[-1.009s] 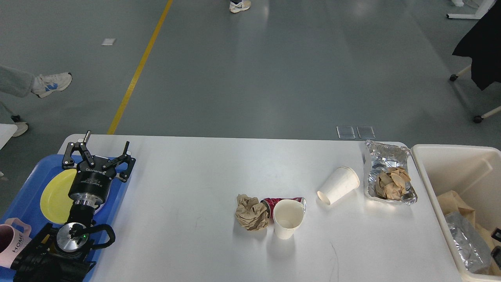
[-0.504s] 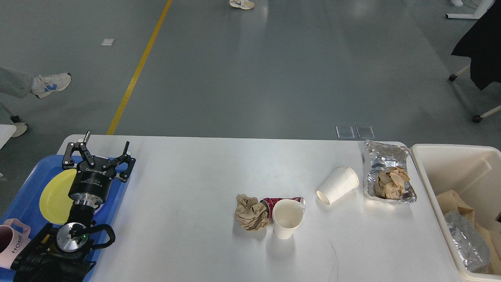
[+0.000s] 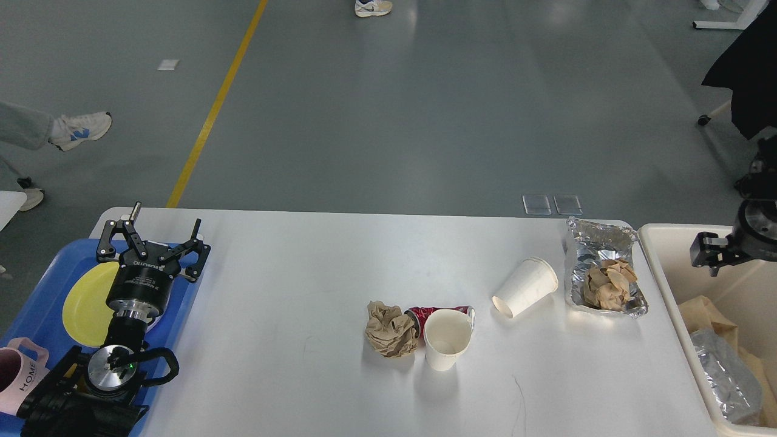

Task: Tidy desktop
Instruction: 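Raise the right gripper and move it toward the white paper cup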

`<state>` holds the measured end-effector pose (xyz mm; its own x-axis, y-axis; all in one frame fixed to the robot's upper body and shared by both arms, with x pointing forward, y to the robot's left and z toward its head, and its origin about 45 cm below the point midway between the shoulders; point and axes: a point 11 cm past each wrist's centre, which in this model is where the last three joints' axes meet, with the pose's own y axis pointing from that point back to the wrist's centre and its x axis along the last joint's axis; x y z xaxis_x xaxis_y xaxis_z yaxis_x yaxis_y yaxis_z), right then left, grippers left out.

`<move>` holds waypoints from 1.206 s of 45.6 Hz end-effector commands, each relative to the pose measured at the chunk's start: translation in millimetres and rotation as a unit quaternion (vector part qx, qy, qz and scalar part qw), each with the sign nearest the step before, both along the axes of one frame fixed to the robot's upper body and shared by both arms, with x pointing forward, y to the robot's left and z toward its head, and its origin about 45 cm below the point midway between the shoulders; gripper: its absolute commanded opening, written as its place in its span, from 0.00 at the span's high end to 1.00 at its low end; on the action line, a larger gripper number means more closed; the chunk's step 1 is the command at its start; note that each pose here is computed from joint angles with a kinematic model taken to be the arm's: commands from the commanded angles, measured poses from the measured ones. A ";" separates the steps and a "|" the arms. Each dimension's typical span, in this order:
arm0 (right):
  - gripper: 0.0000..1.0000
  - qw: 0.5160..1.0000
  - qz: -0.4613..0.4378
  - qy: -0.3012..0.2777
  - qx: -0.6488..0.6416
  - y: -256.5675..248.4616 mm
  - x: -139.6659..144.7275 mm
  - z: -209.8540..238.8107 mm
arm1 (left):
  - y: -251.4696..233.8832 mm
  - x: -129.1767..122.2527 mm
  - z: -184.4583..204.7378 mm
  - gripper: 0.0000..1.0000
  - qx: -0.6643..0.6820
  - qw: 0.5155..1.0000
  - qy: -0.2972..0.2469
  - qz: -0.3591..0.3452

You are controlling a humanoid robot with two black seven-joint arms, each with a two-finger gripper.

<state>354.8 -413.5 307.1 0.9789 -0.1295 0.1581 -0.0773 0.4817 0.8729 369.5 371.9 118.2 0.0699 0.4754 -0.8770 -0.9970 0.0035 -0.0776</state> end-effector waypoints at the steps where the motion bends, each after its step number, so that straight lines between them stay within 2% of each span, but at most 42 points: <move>1: 0.00 0.998 0.050 0.028 0.031 52.7 -9.4 50.9 | 0.3 0.0 -0.1 0.04 0.000 1.000 0.000 0.001; 8: 0.00 0.991 0.118 0.029 0.062 112.2 -33.8 88.9 | 0.9 0.0 0.3 0.04 0.001 1.000 0.000 0.001; 14: 0.00 0.983 0.127 0.045 0.126 145.3 -57.7 87.6 | 0.3 0.0 -0.1 0.04 0.000 1.000 0.000 0.001; 19: 0.00 0.960 0.136 0.054 0.238 173.1 -64.0 82.3 | 0.2 0.0 0.1 0.04 0.000 1.000 0.000 0.001; 40: 0.00 0.969 0.147 0.050 0.194 156.8 -54.4 79.9 | 0.0 0.0 0.0 0.04 0.000 1.000 0.000 0.000; 55: 0.00 0.970 0.146 -0.020 0.194 144.5 -35.0 52.9 | -0.1 0.0 -0.1 0.04 0.000 1.000 0.000 0.000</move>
<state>314.6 -262.4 374.5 0.9814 0.1098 0.1575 -0.1656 0.0693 0.9838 369.4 371.9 118.2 0.0700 0.4751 -0.8771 -0.9970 0.0035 -0.0777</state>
